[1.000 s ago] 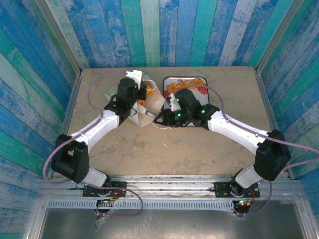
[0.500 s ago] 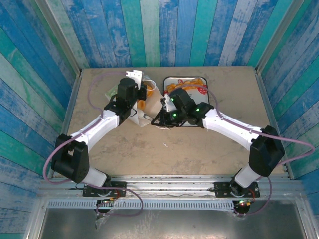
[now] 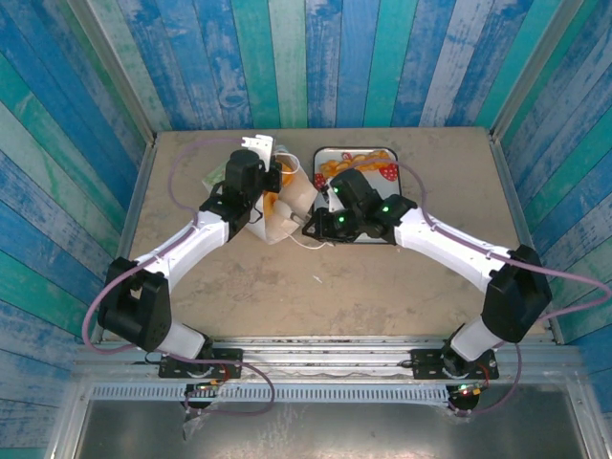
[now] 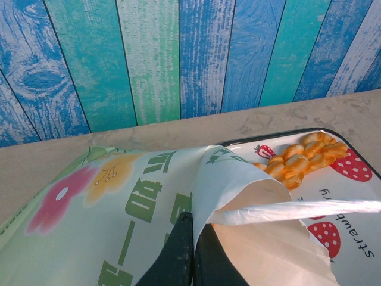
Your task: Take the fake bread out of the paper bag
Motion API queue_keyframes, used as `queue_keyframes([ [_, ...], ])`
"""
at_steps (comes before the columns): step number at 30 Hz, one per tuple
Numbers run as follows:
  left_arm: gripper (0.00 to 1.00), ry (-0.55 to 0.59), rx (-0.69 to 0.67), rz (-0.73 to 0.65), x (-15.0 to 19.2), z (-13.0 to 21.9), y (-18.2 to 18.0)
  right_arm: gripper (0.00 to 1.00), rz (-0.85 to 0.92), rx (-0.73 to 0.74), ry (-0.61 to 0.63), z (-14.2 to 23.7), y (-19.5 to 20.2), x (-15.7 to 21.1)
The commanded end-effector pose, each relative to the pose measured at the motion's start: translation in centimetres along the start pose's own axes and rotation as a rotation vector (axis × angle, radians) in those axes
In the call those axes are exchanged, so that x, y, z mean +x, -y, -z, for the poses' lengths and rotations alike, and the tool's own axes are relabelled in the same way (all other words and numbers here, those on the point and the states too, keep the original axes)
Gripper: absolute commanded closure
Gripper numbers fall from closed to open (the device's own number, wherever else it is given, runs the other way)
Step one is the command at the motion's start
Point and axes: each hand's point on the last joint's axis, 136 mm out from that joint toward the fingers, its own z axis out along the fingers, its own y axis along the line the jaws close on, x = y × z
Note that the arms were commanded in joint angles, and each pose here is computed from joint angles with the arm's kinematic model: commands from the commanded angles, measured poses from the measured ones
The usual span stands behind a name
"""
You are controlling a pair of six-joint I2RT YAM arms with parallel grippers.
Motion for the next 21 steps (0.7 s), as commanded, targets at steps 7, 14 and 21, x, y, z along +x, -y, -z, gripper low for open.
queue_keyframes([
  [7,1.0,0.116,0.016,0.029,-3.9,1.6,0.3,0.7,0.061,-0.026,0.043,2.2,-1.4,-0.4],
  [14,1.0,0.108,0.025,0.036,-3.7,1.3,0.4,0.71,0.159,-0.101,-0.024,0.8,-5.3,0.6],
  [21,1.0,0.106,0.042,0.039,-3.6,1.2,0.7,0.71,0.18,-0.155,-0.054,-0.9,-6.9,0.4],
])
